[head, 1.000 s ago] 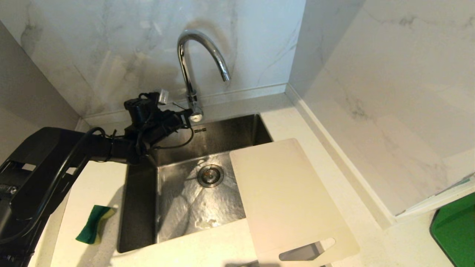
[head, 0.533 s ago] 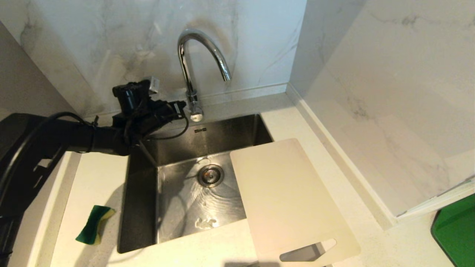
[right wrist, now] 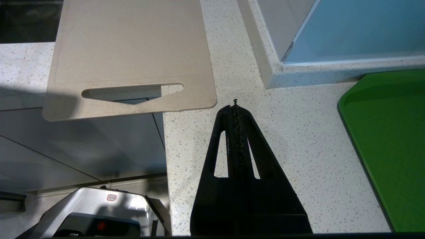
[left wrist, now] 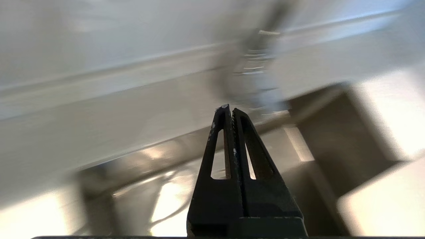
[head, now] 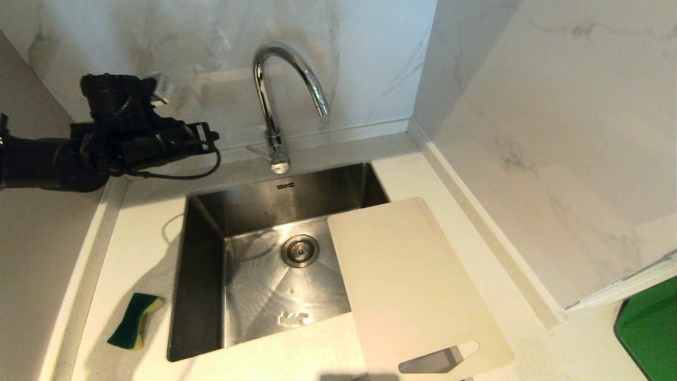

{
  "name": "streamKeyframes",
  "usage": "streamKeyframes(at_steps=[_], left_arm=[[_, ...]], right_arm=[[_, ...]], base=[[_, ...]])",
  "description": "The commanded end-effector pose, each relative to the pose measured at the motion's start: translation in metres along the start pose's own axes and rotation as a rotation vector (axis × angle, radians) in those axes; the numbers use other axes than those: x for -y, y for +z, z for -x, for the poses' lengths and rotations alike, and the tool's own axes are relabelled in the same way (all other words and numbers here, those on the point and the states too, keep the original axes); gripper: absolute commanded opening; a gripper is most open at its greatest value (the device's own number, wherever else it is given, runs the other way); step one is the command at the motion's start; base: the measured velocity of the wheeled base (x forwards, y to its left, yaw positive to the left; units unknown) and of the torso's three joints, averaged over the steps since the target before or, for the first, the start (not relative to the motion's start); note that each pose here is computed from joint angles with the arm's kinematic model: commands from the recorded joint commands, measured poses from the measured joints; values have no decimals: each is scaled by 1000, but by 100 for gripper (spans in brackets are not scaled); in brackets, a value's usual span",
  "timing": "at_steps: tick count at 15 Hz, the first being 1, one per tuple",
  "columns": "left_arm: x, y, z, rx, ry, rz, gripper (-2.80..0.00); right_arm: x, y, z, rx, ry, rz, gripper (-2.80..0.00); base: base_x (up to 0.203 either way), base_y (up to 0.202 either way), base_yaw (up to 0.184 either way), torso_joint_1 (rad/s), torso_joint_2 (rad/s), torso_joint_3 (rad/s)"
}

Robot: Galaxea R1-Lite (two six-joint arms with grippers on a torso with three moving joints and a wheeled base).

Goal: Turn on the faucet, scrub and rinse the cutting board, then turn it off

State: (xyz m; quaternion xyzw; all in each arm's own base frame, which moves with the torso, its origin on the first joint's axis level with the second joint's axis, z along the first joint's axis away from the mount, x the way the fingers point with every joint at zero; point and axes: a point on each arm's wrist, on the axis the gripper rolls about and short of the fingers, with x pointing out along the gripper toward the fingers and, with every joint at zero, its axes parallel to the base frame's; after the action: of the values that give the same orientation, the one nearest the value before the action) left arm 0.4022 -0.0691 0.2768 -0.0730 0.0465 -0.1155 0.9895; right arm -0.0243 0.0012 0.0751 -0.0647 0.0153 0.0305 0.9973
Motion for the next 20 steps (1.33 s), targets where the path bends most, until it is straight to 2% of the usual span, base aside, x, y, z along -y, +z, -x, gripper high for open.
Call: streamKeyframes(at_steps=[1,4,9,11,14,17,20], left_arm=[[-23,19,42,26,78,-36,-280],[-43,20,90,12,164,-65,-280],[-59,6,165,-14,279,-58,-280],[-55,0,198,-1,304,-55,-280],[-37,-19,252,28,294,-63,-280],[-23,-53,298,33,286,-67,-280],[-13,-98,334,16,281,-66,-280]], right_arm=[[0,0,0,-1,1,1,-280],[0,0,0,1,2,0,-280],[0,0,0,1,1,-2,-280],[0,0,0,2,1,-2,-280],[0,0,0,3,1,-1,-280],[0,0,-1,19,0,-2,-280],[0,0,-1,18,-1,-4,-280]], base=[[0,0,0,0,0,0],[0,0,0,0,0,0],[0,0,0,0,0,0],[0,0,0,0,0,0],[0,0,0,0,0,0],[0,0,0,0,0,0],[0,0,0,0,0,0]])
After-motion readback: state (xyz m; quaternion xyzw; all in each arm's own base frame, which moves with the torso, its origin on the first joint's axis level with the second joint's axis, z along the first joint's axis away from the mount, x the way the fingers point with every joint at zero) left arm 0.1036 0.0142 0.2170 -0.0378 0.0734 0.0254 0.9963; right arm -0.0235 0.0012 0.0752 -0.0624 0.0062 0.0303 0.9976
